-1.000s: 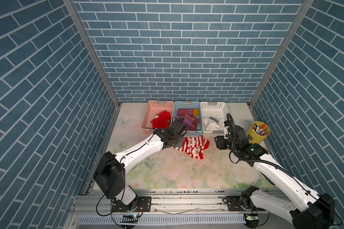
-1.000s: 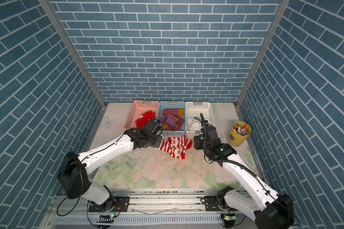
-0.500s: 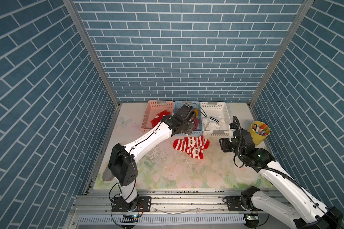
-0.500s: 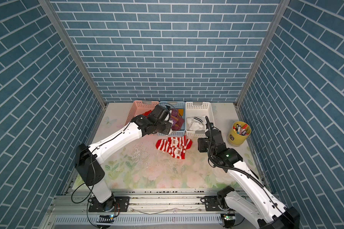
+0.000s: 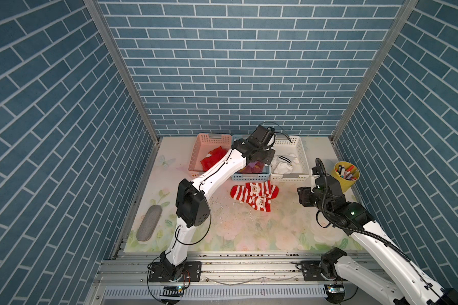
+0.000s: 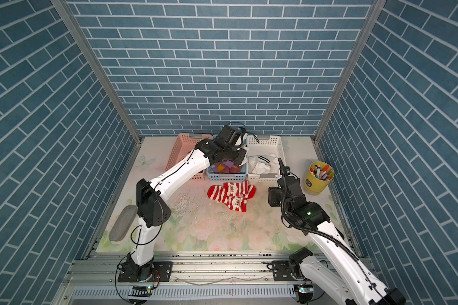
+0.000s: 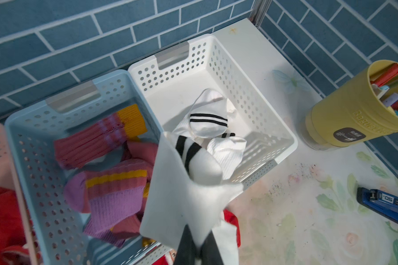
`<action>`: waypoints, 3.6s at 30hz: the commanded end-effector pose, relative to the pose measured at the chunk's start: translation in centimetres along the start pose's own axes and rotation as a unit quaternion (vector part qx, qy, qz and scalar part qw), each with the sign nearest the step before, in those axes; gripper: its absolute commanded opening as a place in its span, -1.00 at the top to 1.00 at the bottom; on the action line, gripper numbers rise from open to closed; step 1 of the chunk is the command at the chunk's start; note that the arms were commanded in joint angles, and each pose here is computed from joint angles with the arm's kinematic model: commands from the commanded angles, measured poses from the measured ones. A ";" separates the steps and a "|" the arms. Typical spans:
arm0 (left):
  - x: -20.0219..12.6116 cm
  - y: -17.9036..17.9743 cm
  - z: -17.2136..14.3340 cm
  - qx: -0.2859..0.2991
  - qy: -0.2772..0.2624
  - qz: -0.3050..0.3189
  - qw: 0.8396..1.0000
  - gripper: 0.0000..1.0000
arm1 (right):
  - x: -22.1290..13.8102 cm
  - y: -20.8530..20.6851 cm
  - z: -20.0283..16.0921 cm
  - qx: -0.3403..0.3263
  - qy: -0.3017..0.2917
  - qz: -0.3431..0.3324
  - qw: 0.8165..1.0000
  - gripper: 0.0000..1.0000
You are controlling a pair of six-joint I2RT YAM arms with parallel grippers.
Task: Sort the socks into the basket by color
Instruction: Place the sock in the bin, then pick up the sock at the center of the board.
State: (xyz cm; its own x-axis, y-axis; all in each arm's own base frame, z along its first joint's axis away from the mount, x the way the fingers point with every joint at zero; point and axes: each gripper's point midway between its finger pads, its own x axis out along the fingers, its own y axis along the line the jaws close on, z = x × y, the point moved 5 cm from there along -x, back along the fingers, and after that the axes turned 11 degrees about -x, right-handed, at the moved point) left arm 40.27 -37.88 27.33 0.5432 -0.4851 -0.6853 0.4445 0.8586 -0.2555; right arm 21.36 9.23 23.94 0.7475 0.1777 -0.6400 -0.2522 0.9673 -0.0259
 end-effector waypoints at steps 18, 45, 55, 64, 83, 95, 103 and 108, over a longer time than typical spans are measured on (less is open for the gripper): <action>9.0 -3.7 3.6 -0.062 -0.112 -0.124 0.984 0.95 | -0.2 -0.9 -1.4 0.021 0.025 -0.024 0.999 -0.18; 8.6 -0.7 3.8 -0.091 -0.130 -0.043 0.986 -0.13 | 0.6 -0.1 -1.6 0.024 0.040 0.002 0.999 -0.18; 0.6 3.1 1.2 -0.116 -0.097 -0.018 0.988 -0.13 | 3.6 2.0 -1.7 0.030 0.058 0.056 0.996 -0.16; -5.5 9.2 -3.2 -0.130 -0.076 0.070 0.986 -0.15 | 6.7 4.4 -1.9 0.035 0.079 0.104 0.991 -0.23; -10.0 14.8 -13.2 -0.173 -0.017 0.154 0.973 -0.16 | 12.9 13.6 -2.3 -0.032 0.141 0.191 0.971 -0.43; -11.8 17.0 -15.4 -0.193 -0.016 0.172 0.966 -0.17 | 15.6 17.8 -3.6 -0.071 0.181 0.195 0.961 -0.45; -11.4 17.1 -15.9 -0.199 -0.009 0.165 0.966 -0.15 | 17.0 18.7 -5.2 -0.086 0.214 0.174 0.957 -0.41; -11.5 17.3 -16.3 -0.201 -0.008 0.167 0.965 -0.15 | 17.5 18.7 -5.8 -0.092 0.225 0.155 0.957 -0.34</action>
State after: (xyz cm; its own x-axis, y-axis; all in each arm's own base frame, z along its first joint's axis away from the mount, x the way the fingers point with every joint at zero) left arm 30.52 -15.24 19.70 0.6226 -0.1708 -0.7637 -0.0565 0.9635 -0.2616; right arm 26.03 29.42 7.86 0.2787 0.3573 -0.8914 -0.5930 0.7942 0.1329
